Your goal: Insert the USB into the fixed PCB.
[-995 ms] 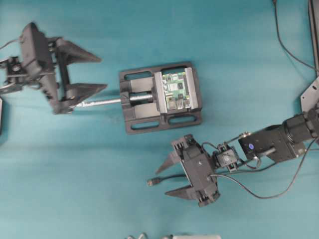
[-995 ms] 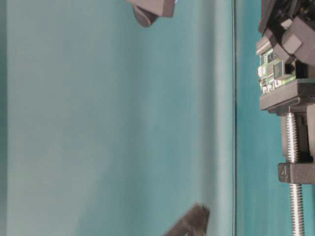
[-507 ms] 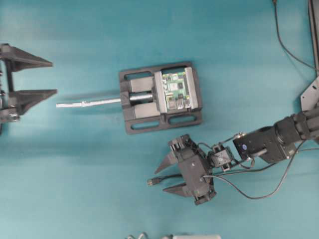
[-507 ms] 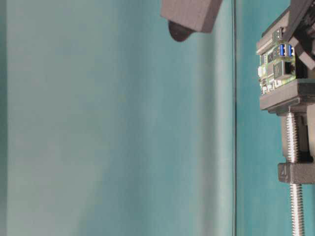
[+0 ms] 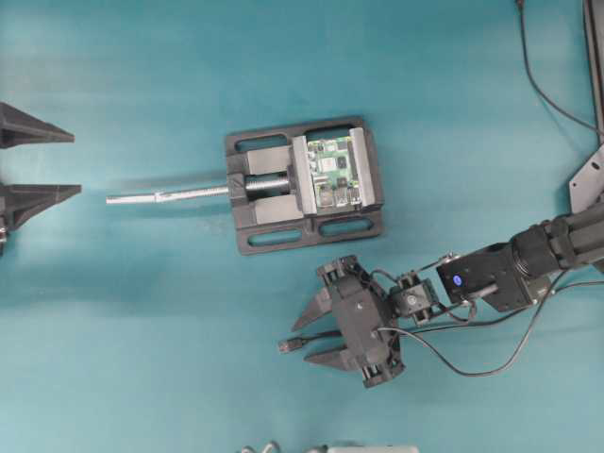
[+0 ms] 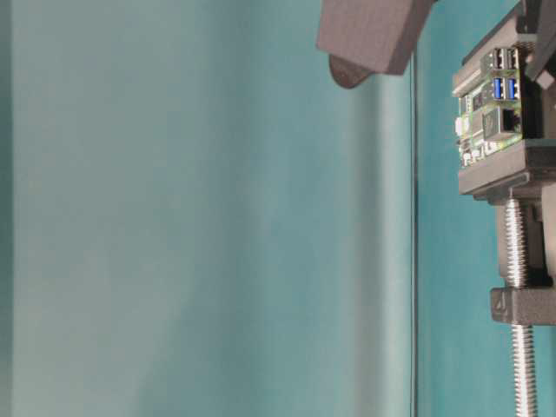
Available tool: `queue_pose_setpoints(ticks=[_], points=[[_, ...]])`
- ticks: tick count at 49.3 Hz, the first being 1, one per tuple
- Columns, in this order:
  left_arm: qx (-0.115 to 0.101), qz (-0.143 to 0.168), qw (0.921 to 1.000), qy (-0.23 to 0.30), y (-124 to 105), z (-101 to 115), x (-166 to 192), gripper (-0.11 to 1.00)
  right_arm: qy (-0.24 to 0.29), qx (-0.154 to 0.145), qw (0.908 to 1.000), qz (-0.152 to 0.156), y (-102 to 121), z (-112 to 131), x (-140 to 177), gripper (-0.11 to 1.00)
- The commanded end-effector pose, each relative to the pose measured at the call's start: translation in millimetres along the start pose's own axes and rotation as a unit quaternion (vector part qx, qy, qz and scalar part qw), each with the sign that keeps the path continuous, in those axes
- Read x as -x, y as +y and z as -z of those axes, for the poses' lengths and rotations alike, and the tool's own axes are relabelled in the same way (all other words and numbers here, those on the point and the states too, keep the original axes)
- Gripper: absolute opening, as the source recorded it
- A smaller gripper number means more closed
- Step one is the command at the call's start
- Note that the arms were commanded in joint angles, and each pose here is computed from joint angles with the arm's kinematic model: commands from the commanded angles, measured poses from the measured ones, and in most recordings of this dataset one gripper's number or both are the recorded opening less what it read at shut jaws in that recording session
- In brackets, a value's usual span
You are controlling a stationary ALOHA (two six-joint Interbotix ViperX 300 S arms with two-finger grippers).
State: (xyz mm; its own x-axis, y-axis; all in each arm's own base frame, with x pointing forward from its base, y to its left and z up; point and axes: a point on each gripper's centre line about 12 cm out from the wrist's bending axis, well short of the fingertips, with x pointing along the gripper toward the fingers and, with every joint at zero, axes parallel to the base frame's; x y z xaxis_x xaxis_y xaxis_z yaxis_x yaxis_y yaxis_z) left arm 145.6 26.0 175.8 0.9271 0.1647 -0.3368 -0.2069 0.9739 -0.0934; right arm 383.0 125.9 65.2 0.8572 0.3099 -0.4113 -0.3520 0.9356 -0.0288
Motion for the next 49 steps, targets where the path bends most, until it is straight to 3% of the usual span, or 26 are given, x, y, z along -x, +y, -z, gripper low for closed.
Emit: queue_pose_setpoints(ticks=[1, 17, 27, 49], points=[[0.002, -0.001, 0.9999, -0.011, 0, -4, -1, 1.00, -0.012, -0.006, 0.9999, 0.008, -3, -8, 0, 0.54], [0.002, -0.001, 0.9999, -0.012, 0, -4, -1, 1.00, -0.011, -0.017, 0.9997, 0.016, -5, -8, 0, 0.44], [0.003, -0.001, 0.9999, -0.010, 0, -2, -1, 1.00, 0.001, -0.017, 0.9998, 0.014, -3, -4, -1, 0.31], [0.002, -0.002, 1.0000, -0.004, 1, 6, -1, 1.00, 0.005, -0.015, 0.9998, 0.009, 2, -2, -1, 0.21]])
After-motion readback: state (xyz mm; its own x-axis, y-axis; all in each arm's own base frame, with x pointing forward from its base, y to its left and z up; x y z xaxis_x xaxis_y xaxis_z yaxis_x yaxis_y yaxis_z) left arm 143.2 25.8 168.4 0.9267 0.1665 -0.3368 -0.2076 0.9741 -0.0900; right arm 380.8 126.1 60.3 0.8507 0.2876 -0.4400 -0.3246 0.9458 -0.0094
